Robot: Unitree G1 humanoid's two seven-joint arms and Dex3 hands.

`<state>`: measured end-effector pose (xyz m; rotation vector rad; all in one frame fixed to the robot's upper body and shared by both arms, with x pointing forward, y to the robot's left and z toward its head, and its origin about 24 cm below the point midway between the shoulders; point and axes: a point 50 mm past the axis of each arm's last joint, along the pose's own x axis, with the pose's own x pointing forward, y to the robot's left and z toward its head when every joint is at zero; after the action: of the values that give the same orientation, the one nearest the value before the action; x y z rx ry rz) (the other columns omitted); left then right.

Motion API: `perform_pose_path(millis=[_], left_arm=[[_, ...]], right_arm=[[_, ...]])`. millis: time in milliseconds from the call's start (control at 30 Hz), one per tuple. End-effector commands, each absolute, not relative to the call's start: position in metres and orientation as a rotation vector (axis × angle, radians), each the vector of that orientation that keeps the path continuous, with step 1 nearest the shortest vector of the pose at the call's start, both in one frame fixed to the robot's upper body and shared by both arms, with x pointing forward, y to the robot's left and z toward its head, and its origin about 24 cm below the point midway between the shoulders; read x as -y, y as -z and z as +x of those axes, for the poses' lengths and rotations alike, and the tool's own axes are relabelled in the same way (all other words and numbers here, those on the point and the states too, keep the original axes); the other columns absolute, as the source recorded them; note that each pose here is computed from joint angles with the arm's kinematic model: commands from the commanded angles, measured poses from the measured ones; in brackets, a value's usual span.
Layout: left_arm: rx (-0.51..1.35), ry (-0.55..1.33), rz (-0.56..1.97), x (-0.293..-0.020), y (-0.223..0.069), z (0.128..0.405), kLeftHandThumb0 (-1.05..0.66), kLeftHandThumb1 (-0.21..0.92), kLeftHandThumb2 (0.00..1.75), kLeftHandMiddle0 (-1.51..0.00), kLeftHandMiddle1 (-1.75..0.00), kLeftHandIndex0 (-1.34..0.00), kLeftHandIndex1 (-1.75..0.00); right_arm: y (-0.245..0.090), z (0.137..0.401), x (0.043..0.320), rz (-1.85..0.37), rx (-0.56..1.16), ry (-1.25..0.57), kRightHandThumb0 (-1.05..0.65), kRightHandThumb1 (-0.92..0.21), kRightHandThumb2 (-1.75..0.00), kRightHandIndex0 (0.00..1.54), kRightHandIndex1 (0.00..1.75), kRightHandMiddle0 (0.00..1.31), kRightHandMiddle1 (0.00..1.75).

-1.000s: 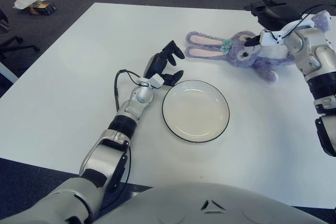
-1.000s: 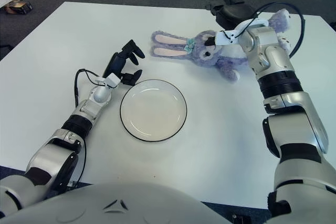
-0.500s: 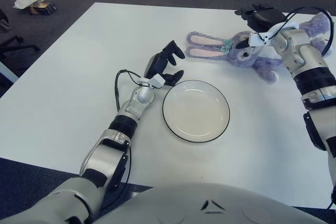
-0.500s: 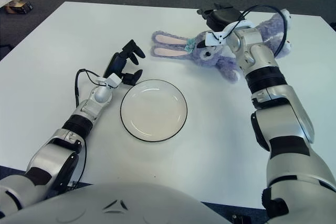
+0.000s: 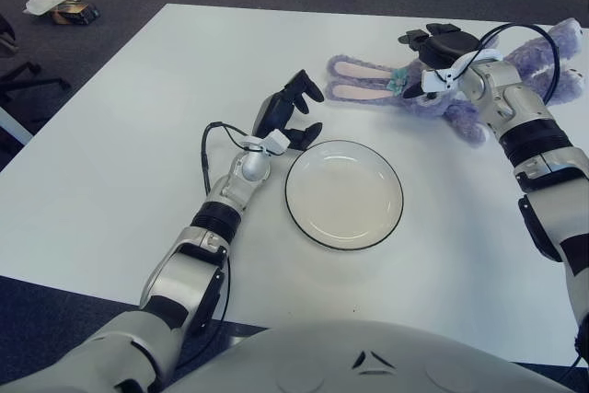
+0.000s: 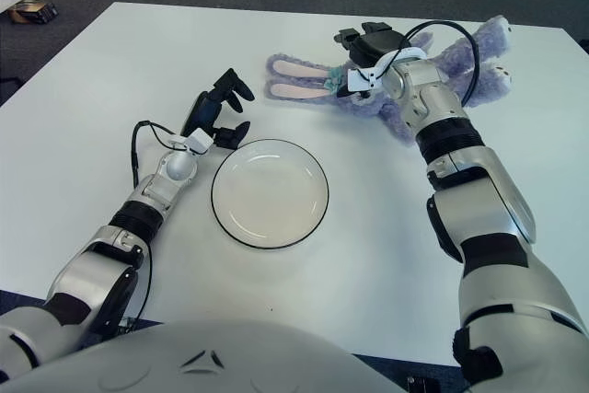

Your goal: Put the doll into the plate.

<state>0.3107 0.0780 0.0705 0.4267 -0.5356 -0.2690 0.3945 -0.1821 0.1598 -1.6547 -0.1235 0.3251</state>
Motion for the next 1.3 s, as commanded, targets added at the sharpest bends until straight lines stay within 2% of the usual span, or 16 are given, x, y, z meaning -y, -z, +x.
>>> perform_pose_path(millis=[0, 500, 1267], left_arm=[[0.315, 0.269, 0.418, -0.087, -0.015, 0.283, -0.01, 0.42, 1.21, -0.54, -1.73, -0.31, -1.75], [0.313, 0.264, 0.407, -0.091, -0.015, 0.282, -0.01, 0.45, 1.16, -0.55, -1.67, -0.29, -1.75], [0.311, 0.245, 0.398, -0.093, -0.017, 0.283, -0.01, 0.42, 1.19, -0.56, -1.68, -0.31, -1.75]], right_arm=[[-0.152, 0.394, 0.181, -1.653, 0.091, -0.344, -1.05, -0.91, -0.17, 0.04, 0.02, 0.0, 0.37], [-0.129, 0.391, 0.189, -1.604, 0.021, -0.367, -1.05, -0.91, -0.15, 0.05, 0.03, 0.0, 0.46], [-0.115, 0.383, 0.196, -1.565, -0.058, -0.407, -1.05, -0.91, -0.14, 0.05, 0.03, 0.0, 0.35]])
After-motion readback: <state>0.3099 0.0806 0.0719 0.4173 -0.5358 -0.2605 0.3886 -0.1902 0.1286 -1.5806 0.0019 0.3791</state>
